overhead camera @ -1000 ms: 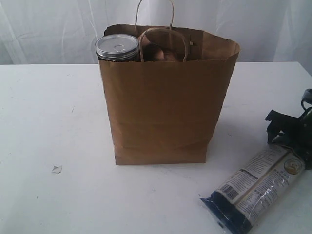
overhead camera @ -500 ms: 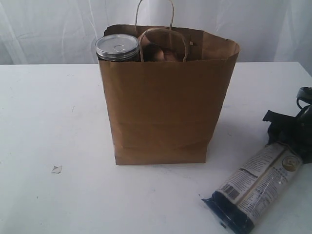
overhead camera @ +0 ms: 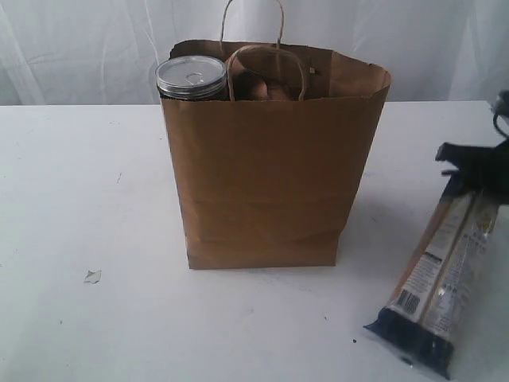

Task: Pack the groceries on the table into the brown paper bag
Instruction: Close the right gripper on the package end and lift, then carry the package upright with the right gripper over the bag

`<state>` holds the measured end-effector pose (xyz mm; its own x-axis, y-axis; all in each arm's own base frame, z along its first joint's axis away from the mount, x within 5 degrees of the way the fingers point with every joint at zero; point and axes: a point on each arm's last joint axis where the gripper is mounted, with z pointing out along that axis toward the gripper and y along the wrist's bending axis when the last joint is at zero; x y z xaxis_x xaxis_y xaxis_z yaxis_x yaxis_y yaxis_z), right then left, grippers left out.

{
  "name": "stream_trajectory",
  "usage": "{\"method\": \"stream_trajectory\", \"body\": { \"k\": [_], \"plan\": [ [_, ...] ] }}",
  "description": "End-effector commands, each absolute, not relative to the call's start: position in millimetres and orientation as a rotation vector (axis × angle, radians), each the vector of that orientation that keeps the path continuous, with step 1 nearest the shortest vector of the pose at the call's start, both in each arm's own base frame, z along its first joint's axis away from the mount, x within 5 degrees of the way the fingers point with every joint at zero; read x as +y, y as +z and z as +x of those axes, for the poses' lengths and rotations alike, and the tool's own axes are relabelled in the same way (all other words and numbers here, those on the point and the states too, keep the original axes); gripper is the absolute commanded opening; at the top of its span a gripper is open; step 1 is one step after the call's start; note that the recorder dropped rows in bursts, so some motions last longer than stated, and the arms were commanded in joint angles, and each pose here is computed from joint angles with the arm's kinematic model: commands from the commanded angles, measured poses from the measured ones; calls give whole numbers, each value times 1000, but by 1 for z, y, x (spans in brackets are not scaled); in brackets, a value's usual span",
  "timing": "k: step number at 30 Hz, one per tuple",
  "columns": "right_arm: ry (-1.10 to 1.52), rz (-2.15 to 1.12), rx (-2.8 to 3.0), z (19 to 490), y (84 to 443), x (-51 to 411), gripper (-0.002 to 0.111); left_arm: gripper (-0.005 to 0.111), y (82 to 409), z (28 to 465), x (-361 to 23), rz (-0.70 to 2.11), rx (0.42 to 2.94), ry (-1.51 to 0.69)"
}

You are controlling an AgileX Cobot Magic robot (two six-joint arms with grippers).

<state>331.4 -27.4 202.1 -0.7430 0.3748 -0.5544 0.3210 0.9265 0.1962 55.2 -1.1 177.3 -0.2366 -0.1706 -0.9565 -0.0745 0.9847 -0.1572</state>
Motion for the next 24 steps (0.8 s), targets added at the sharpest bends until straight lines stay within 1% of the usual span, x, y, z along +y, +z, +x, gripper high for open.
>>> {"method": "stream_trajectory", "body": {
  "k": [1,9,17,22,23,24],
  "plan": [
    [60,264,2309,320,253,-22,0,0,176,55,-1,-182,1811,-92],
    [144,232,2162,290,307,-3,0,0,176,55,-1,-182,1811,-92],
    [159,86,2024,255,351,14,0,0,176,55,-1,-182,1811,-92],
    [165,76,1920,230,377,13,0,0,176,55,-1,-182,1811,-92],
    [146,44,1866,221,392,13,0,0,176,55,-1,-182,1811,-92],
    [138,30,1839,217,399,13,0,0,176,55,-1,-182,1811,-92]
  ]
}}
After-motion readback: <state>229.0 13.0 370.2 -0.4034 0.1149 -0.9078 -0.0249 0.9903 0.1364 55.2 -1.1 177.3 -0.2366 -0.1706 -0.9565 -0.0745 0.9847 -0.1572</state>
